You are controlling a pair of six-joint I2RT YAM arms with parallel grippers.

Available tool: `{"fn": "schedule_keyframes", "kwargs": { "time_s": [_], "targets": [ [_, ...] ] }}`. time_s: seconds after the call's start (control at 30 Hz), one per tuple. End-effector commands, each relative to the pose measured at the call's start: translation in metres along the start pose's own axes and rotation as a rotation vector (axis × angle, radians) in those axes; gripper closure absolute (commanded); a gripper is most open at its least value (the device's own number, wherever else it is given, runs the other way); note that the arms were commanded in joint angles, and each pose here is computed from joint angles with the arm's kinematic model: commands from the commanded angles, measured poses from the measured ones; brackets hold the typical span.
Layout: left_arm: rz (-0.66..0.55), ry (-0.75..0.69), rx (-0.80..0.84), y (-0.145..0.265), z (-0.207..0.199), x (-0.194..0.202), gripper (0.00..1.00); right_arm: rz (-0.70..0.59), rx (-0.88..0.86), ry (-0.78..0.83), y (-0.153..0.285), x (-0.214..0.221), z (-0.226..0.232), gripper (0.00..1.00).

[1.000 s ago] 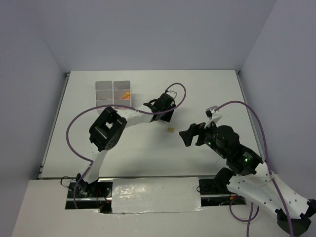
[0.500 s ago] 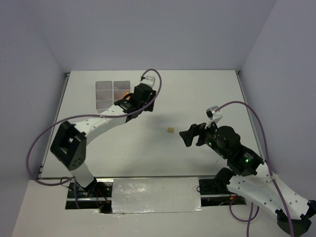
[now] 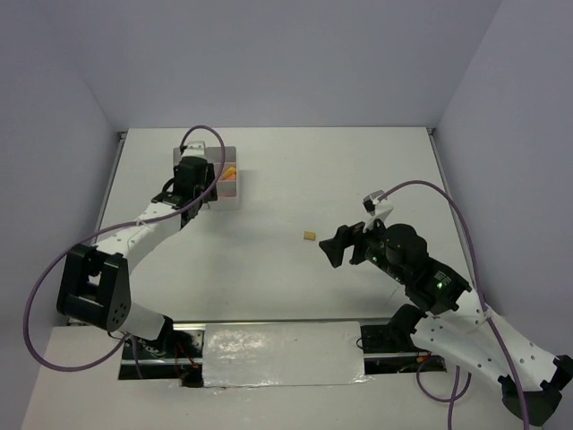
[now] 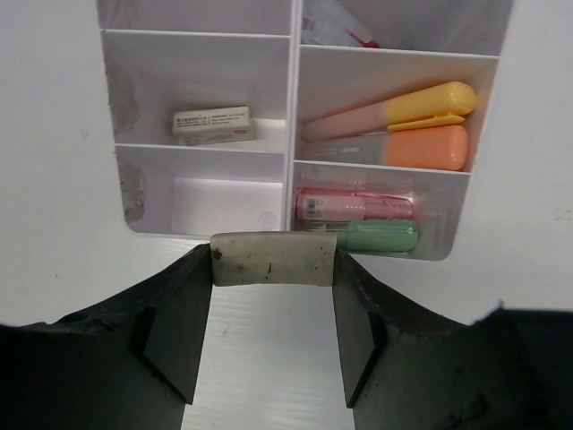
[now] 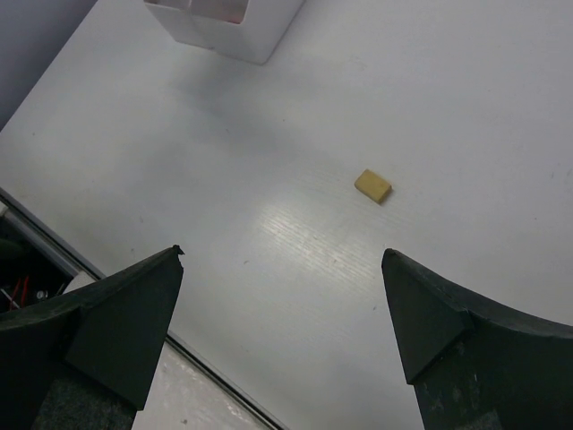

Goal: Sort the stationery into containers
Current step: Place the stationery in the storage box.

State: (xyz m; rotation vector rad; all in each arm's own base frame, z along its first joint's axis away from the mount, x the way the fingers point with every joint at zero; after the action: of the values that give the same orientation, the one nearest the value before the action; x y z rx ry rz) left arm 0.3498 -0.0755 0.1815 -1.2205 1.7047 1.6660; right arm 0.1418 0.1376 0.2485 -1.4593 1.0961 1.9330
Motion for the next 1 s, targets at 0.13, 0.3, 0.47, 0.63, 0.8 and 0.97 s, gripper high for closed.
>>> {"fn": "schedule_keyframes", "kwargs": {
  "time_s": [0.13,0.3,0.47,0.63,0.8,0.97],
  "targets": [
    [-0.185,0.116,0.026,-0.008,0.018,-0.019,0.69,-0.064,-0.073,0.026,0.002,-0.015,0.007,0.0],
    [-0.218,0.219,0.026,-0.013,0.039,-0.03,0.65,-0.056,-0.079,0.031,0.001,-0.014,0.008,0.0],
    [-0.216,0.269,0.049,-0.017,0.043,-0.035,0.53,-0.054,-0.082,0.032,0.0,-0.013,0.008,0.0],
    [-0.207,0.27,0.042,-0.021,0.047,-0.023,0.52,-0.048,-0.075,0.033,-0.002,-0.012,0.008,0.0],
    [-0.192,0.268,0.023,-0.028,0.05,-0.012,0.47,-0.047,-0.077,0.031,-0.003,-0.012,0.008,0.0],
    [-0.183,0.272,0.029,-0.033,0.05,-0.005,0.37,-0.048,-0.075,0.031,-0.002,-0.011,0.008,0.0]
  ]
}}
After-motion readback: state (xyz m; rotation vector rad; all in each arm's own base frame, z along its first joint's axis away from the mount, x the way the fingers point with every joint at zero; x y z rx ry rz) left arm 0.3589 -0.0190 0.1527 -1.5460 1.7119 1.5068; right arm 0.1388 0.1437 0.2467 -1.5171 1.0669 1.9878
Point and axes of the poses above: each gripper's point midway between its finger pads, its own y axis back along the fingers, its own z axis along the line the jaws close on, x = y × z, the point moved 7 cm from there along y, back along the fingers, and after that the axes turned 12 degrees about y, right-handed, at the moved point
